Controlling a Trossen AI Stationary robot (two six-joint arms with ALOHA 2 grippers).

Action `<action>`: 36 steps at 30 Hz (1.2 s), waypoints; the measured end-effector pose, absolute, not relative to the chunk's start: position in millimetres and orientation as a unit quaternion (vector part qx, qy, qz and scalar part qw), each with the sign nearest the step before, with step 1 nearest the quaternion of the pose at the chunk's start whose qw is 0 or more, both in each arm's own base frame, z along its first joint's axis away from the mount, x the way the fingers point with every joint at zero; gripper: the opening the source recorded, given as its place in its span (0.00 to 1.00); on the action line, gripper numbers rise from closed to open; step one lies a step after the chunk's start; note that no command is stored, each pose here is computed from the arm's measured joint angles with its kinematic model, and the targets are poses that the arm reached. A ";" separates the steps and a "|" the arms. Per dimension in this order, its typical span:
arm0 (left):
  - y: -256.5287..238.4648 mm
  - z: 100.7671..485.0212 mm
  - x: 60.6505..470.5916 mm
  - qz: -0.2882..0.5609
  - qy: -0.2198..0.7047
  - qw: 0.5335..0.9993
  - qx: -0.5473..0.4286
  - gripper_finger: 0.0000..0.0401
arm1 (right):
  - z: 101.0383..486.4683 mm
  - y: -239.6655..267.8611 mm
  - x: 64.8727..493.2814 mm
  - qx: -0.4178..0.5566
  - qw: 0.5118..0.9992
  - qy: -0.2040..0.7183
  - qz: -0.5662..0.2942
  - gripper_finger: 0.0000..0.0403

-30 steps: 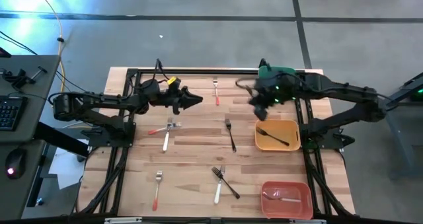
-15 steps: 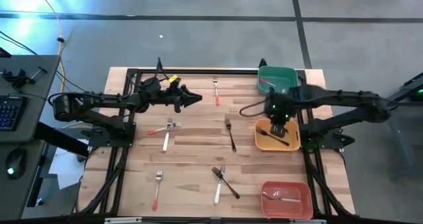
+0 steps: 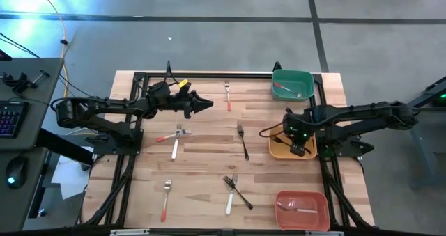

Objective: Sort silverware by color (type)
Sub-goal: Put the black fork into the yellow bin, then put the orange fork into the green bin

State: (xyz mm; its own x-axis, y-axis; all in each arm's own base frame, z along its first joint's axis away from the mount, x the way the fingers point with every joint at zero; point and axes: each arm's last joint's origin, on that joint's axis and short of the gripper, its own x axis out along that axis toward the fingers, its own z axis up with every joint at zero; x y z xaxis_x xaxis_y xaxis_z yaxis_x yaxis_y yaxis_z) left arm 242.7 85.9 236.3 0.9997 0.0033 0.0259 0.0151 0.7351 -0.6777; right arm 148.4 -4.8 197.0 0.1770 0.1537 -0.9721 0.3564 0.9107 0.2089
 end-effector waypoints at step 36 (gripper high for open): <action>86.1 234.1 242.7 0.003 -0.003 0.933 -0.361 0.16 | 187.6 -4.9 148.7 0.213 0.741 0.632 -0.079 0.18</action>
